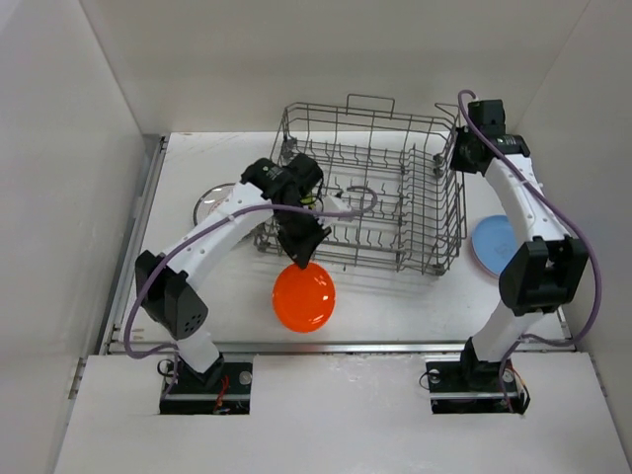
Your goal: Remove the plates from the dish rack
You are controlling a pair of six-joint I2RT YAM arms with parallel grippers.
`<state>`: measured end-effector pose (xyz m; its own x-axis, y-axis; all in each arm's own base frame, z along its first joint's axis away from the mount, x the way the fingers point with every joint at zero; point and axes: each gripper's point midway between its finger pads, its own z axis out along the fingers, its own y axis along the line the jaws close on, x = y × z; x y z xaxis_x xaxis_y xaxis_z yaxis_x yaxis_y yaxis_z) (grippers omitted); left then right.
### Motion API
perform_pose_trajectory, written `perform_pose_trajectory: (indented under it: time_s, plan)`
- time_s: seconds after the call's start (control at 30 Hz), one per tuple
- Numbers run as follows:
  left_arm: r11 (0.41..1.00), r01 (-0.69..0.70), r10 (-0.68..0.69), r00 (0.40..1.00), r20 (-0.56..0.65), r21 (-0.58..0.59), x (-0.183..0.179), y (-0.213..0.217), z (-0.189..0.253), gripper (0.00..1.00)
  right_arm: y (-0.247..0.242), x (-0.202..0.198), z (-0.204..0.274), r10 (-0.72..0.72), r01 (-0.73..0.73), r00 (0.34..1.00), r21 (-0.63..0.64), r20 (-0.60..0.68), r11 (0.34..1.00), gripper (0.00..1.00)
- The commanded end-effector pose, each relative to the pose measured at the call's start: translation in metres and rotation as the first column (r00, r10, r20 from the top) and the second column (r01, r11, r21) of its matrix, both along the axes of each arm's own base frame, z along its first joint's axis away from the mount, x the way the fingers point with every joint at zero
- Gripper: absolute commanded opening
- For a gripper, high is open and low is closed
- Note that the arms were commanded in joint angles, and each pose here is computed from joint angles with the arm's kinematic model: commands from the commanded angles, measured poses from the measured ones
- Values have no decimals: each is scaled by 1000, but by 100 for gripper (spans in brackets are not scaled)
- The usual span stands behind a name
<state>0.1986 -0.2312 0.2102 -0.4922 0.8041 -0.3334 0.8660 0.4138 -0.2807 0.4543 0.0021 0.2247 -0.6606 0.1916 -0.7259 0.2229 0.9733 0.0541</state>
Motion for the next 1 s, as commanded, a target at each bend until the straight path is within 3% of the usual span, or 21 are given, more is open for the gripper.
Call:
perform_pose_trajectory:
  time_s: [0.0, 0.3, 0.83, 0.97]
  plan:
    - [992, 122, -120, 991, 65, -27, -13, 5, -4, 0, 12, 47, 55, -56, 32, 976, 117, 209, 993, 0]
    - [999, -42, 38, 993, 114, 35, -6, 34, -59, 0, 10, 70, 50, -53, 34, 977, 94, 208, 995, 0]
    - [996, -83, 75, 980, 187, 39, 20, 30, -120, 0, 17, 54, 65, -6, -21, 970, 106, 243, 994, 0]
    - [994, -77, 59, 978, 198, 82, 22, 37, -128, 13, 19, 52, 66, 2, -30, 970, 111, 243, 993, 1]
